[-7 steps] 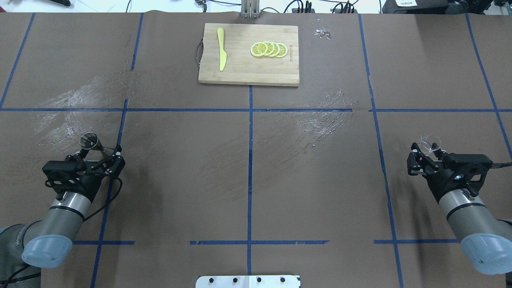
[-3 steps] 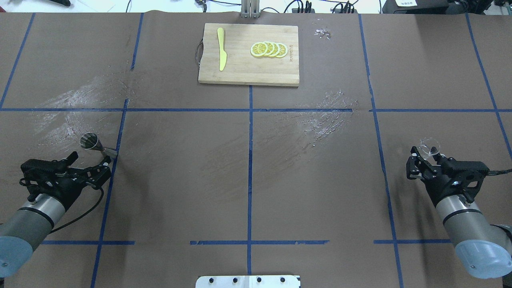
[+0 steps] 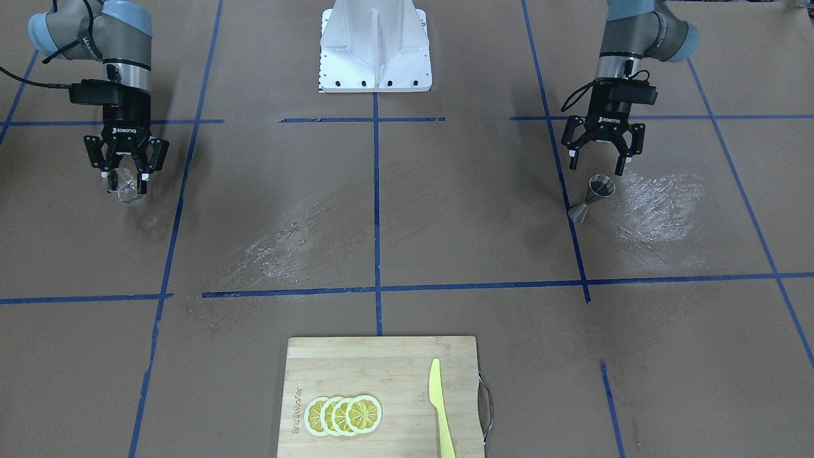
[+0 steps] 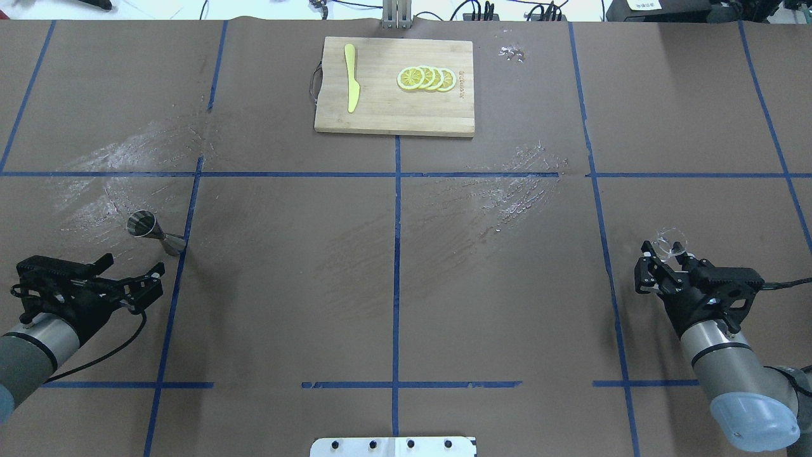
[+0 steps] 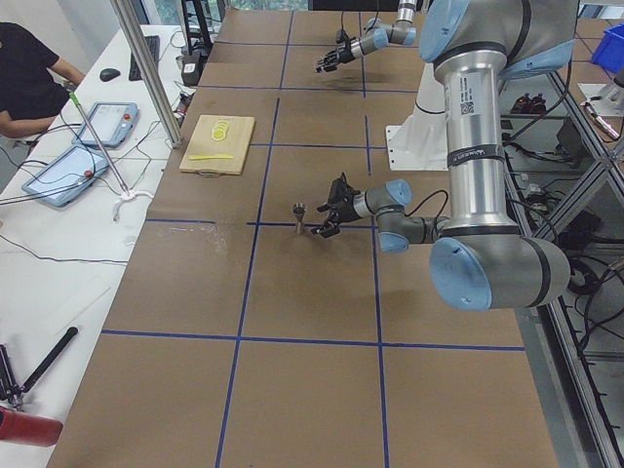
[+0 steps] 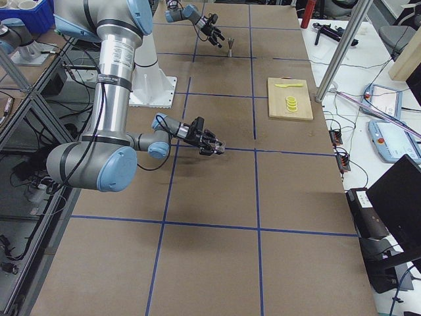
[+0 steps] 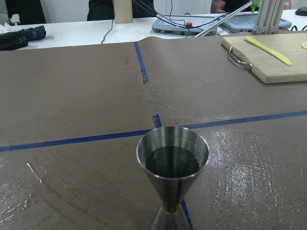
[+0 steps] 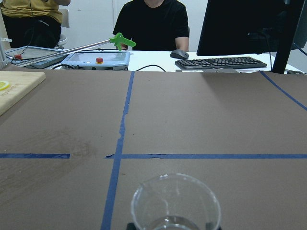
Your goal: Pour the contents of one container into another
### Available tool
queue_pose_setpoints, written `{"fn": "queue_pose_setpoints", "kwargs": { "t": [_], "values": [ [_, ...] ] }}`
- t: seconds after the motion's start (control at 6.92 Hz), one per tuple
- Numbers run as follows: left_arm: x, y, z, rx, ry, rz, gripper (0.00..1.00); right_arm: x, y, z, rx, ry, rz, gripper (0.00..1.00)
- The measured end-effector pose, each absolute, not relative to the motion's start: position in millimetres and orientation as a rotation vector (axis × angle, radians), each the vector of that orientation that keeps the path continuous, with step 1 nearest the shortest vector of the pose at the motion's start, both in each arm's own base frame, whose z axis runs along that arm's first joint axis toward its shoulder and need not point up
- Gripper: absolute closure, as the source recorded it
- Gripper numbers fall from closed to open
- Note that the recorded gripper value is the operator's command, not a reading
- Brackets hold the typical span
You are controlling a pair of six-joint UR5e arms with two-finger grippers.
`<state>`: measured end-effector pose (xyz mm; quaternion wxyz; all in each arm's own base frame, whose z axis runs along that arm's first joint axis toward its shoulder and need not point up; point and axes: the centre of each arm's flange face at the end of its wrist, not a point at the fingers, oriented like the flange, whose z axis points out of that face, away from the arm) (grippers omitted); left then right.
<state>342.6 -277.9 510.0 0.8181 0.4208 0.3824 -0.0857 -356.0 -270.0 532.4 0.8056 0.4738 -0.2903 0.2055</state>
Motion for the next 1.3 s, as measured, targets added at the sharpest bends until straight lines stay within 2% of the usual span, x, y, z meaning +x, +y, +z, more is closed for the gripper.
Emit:
{"fn": "queue_pose_setpoints", "kwargs": {
  "t": [0.43, 0.58, 0.72, 0.87, 1.01, 1.16, 1.3],
  "values": [
    [335.2, -268.9, 501.4, 0.836, 0.860, -0.140, 0.00, -387.7, -263.7, 546.5, 1.045, -0.610, 0.422, 0.99],
    [335.2, -268.1, 499.9, 0.831, 0.866, -0.136, 0.00, -390.9, -262.1, 550.8, 1.049, -0.604, 0.416, 0.86],
    [334.5, -267.4, 497.6, 0.825, 0.874, -0.133, 0.00, -392.5, -261.1, 557.3, 1.050, -0.593, 0.408, 0.64],
    [331.1, -264.6, 488.5, 0.810, 0.892, -0.110, 0.00, -393.2, -260.8, 562.7, 1.050, -0.584, 0.402, 0.51],
    [323.9, -260.0, 474.5, 0.791, 0.907, -0.070, 0.00, -393.5, -260.6, 565.7, 1.048, -0.583, 0.404, 0.31],
    [316.0, -256.1, 462.8, 0.774, 0.914, -0.036, 0.00, -393.6, -260.5, 566.6, 1.045, -0.589, 0.415, 0.04],
    [312.1, -254.1, 457.6, 0.763, 0.917, -0.020, 0.00, -393.6, -260.5, 566.6, 1.043, -0.593, 0.422, 0.00]
  ]
}}
